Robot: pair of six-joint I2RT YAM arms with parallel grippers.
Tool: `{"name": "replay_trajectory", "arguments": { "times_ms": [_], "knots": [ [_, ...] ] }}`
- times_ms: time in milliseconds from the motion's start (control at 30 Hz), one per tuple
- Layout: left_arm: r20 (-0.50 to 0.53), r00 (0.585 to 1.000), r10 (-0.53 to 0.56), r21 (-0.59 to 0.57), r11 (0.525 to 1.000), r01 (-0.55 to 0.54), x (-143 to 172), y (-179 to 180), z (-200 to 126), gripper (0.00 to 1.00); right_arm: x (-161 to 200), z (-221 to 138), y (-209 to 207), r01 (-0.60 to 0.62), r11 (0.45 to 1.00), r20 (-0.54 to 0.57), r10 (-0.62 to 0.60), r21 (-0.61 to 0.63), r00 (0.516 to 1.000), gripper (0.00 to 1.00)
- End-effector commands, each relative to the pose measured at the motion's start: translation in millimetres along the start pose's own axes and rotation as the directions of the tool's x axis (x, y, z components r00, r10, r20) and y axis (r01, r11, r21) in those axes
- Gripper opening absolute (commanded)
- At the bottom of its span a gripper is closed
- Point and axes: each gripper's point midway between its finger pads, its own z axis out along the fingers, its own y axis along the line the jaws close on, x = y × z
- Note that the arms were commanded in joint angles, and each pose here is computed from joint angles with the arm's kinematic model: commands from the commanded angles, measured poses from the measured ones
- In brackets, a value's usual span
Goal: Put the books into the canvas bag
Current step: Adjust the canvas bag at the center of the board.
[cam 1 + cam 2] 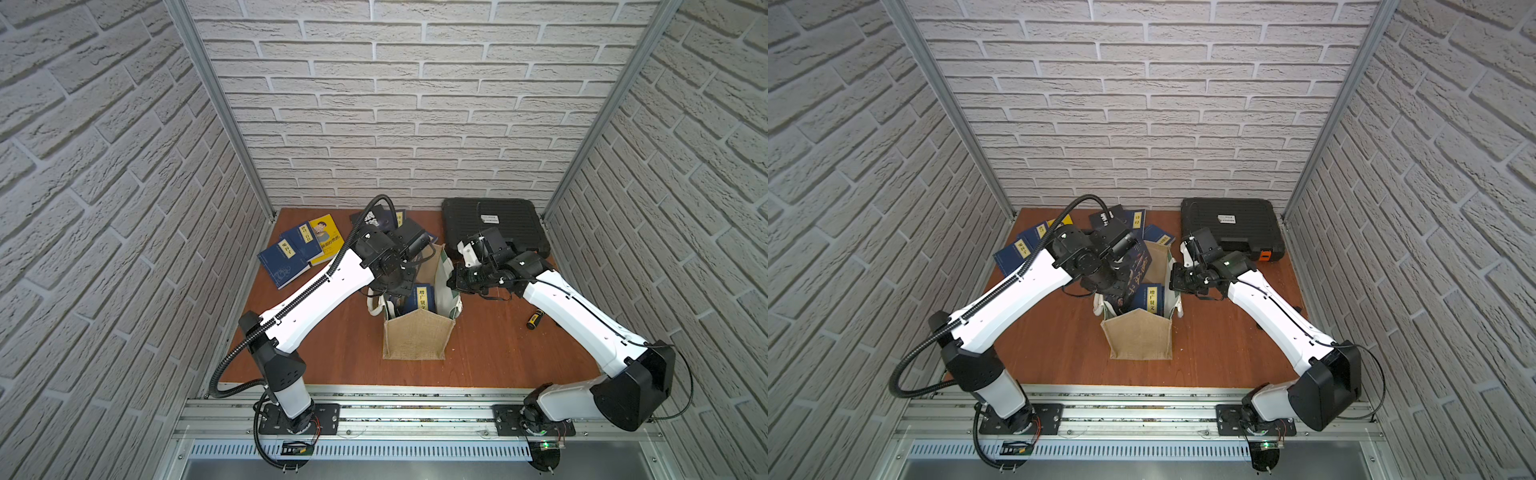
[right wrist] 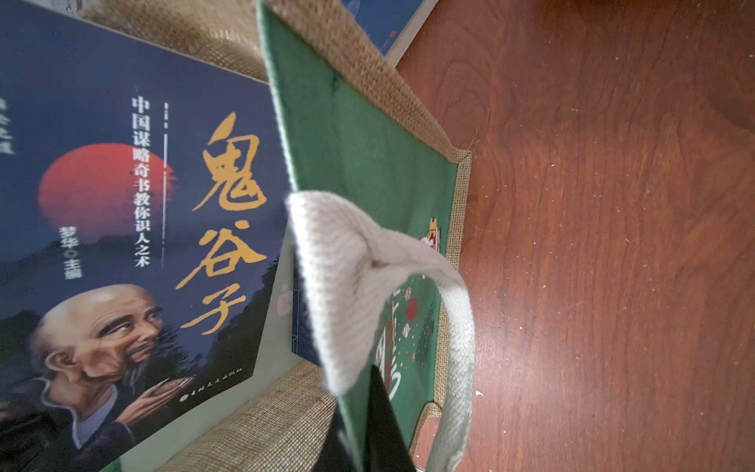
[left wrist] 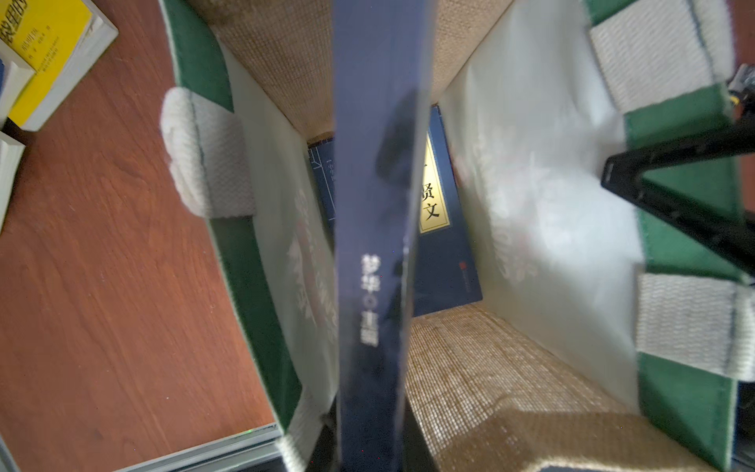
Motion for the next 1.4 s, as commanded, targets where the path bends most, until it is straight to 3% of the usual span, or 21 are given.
{"name": "replay_trajectory", "arguments": {
  "times_ms": [0,167,367,633,800,867,1033,1233,1367],
  "knots": [
    [0.117,0.986,-0.121,0.161,0.982,0.101,-25.4,-8.6,-25.4,0.02,-4.8,-5.8,10.8,0.04,0.998,0.028,-0.039,-0.044,0.999,0.06],
    [0.152,0.945,-0.288,0.384,0.899,0.212,-41.8,-22.8,-34.6,0.0,-1.0,-2.1,13.8,0.047,0.997,0.006,-0.047,-0.062,0.999,0.06],
    [0.126,0.929,-0.347,0.453,0.854,0.257,-43.9,-35.8,-23.2,0.0,0.7,-0.4,20.0,0.069,0.995,-0.013,-0.07,-0.077,0.997,0.05],
    [0.09,0.947,-0.308,0.432,0.869,0.242,-39.6,-58.9,1.7,0.0,3.4,2.0,26.0,0.09,0.992,-0.035,-0.093,-0.084,0.995,0.06],
    [0.077,0.979,-0.187,0.257,0.953,0.162,-27.6,-50.2,17.2,0.0,4.5,2.6,25.9,0.101,0.992,-0.042,-0.104,-0.075,0.994,0.06],
    [0.09,0.982,-0.167,0.223,0.964,0.143,-26.6,-49.9,14.1,0.0,4.3,1.2,25.2,0.106,0.992,-0.038,-0.109,-0.07,0.993,0.05],
    [0.117,0.98,-0.162,0.284,0.951,0.123,-29.2,-77.1,3.6,0.0,0.3,-0.8,22.3,0.108,0.993,-0.014,-0.109,-0.05,0.994,0.06],
    [0.044,0.967,-0.253,0.451,0.868,0.206,-34.2,-99.9,21.1,0.0,2.1,-2.2,21.5,0.118,0.992,-0.014,-0.119,-0.048,0.993,0.05],
    [0.003,0.957,-0.291,0.476,0.842,0.254,-31.6,-96.6,37.5,0.0,4.3,-5.5,14.8,0.128,0.992,-0.008,-0.128,-0.021,0.992,0.06]
  ]
}}
